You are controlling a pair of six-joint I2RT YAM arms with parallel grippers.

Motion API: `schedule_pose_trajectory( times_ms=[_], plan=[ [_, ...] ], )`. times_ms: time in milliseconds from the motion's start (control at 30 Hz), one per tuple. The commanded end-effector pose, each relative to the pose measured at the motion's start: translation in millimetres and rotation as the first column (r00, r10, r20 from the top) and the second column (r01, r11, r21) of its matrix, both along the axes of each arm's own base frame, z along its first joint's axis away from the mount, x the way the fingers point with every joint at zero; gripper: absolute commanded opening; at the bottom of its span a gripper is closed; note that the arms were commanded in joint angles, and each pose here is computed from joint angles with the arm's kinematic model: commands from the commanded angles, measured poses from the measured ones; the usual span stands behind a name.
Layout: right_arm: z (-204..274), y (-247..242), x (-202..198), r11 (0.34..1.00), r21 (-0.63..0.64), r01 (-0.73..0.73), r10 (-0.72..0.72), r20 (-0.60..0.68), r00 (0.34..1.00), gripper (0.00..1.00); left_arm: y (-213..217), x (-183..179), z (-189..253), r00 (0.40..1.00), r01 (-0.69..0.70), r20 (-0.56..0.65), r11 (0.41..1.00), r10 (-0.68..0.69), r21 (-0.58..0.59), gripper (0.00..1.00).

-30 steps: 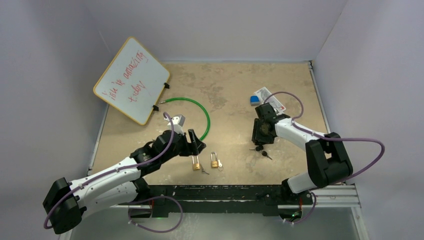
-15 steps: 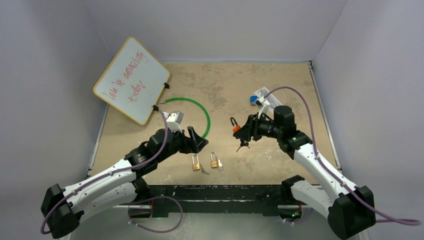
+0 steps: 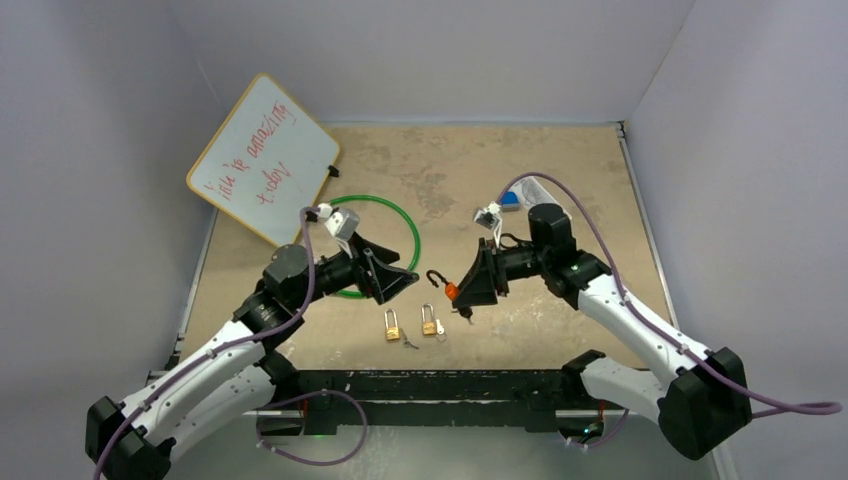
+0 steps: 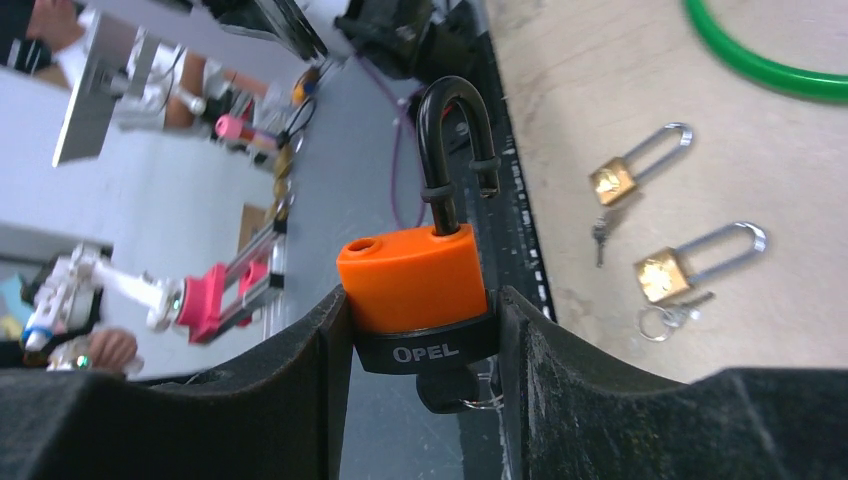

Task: Lock with the key
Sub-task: Pick up the lock from the center of the board.

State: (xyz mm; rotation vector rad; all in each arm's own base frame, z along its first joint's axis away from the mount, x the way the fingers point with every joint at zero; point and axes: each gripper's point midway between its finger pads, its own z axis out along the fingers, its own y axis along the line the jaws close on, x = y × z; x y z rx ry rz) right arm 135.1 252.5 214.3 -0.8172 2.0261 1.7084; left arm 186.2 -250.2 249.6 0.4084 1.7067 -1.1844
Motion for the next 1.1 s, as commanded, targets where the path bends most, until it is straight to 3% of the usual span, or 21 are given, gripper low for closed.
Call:
schedule_pose_trajectory(
  times_ms=[0, 200, 500, 867, 967, 1067],
  plan=[
    [30.4, 13.9, -25.3, 0.985, 0.054, -0.162, 0.158, 0.08, 0.984, 0.0, -25.3, -30.3, 45.3, 0.939, 0.286, 0.204, 0.958, -0.276, -0.018, 0.78],
    [30.3, 17.1, -23.8, 0.986, 0.059, -0.155, 0.151, 0.064, 0.987, 0.0, -36.2, -50.0, 37.6, 0.881, 0.448, 0.165, 0.894, -0.444, 0.014, 0.67],
    [32.3, 17.1, -25.2, 0.983, 0.068, -0.168, 0.163, 0.072, 0.984, 0.0, -43.5, -52.6, 30.9, 0.851, 0.51, 0.13, 0.86, -0.508, 0.023, 0.46],
    [29.3, 18.6, -21.3, 0.986, 0.063, -0.157, 0.152, 0.074, 0.986, 0.0, -45.0, -47.1, 27.4, 0.865, 0.491, 0.106, 0.871, -0.491, 0.026, 0.04],
    [30.0, 18.9, -20.6, 0.987, 0.06, -0.149, 0.144, 0.079, 0.986, 0.0, -47.3, -44.2, 22.4, 0.869, 0.489, 0.072, 0.872, -0.489, 0.023, 0.01],
    [30.4, 19.4, -18.1, 0.99, 0.054, -0.132, 0.127, 0.085, 0.988, 0.0, -49.9, -42.6, 17.9, 0.87, 0.491, 0.042, 0.871, -0.492, 0.02, 0.05]
  ],
)
